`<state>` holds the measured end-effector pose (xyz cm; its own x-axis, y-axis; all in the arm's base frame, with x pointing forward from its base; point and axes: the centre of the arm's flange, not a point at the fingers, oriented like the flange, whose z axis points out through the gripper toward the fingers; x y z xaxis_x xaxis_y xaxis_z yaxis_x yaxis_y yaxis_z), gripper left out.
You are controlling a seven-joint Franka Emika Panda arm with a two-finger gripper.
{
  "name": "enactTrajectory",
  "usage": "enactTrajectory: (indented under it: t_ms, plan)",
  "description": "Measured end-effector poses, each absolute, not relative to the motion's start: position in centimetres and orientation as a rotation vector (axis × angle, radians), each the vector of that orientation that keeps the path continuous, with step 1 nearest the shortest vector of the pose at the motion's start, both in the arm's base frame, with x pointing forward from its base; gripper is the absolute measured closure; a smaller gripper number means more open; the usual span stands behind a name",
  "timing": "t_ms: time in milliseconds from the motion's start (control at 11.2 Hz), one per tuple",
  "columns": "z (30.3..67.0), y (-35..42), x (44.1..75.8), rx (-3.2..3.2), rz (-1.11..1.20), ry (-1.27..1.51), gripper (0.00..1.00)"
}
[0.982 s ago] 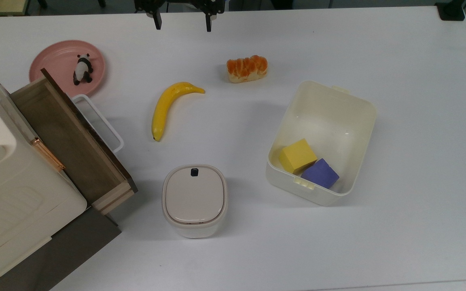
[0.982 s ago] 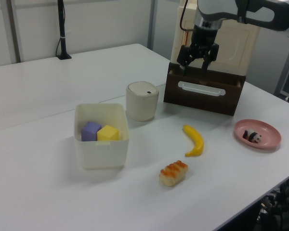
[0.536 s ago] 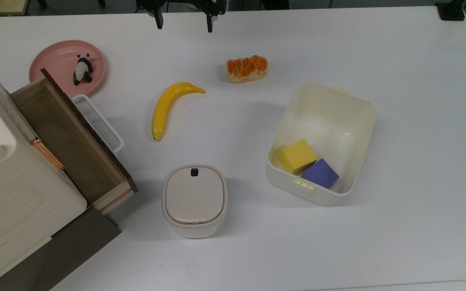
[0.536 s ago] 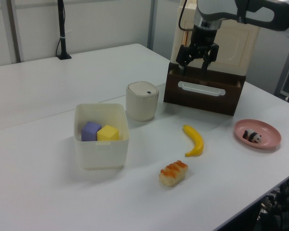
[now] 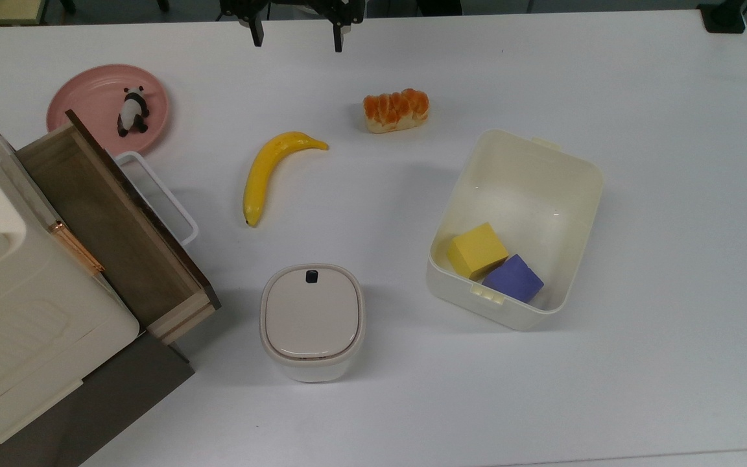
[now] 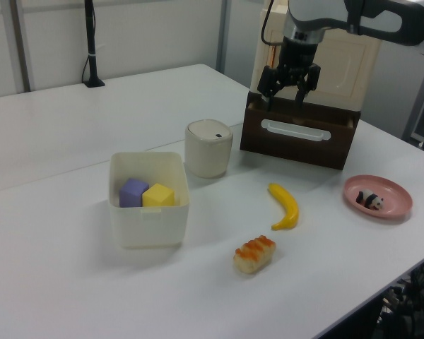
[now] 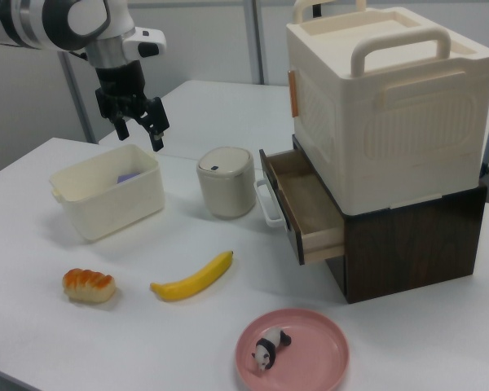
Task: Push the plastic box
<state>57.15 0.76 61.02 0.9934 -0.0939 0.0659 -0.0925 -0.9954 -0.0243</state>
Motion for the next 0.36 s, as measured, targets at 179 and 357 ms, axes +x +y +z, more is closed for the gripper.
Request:
enactTrajectory:
  t_ms: [179,357]
  plan:
    - [61.03,0.97,57.14,-3.116,-0.105,0.141,0.0]
    - [61.03,0.99,57.14,-3.116,-0.105,0.141,0.0]
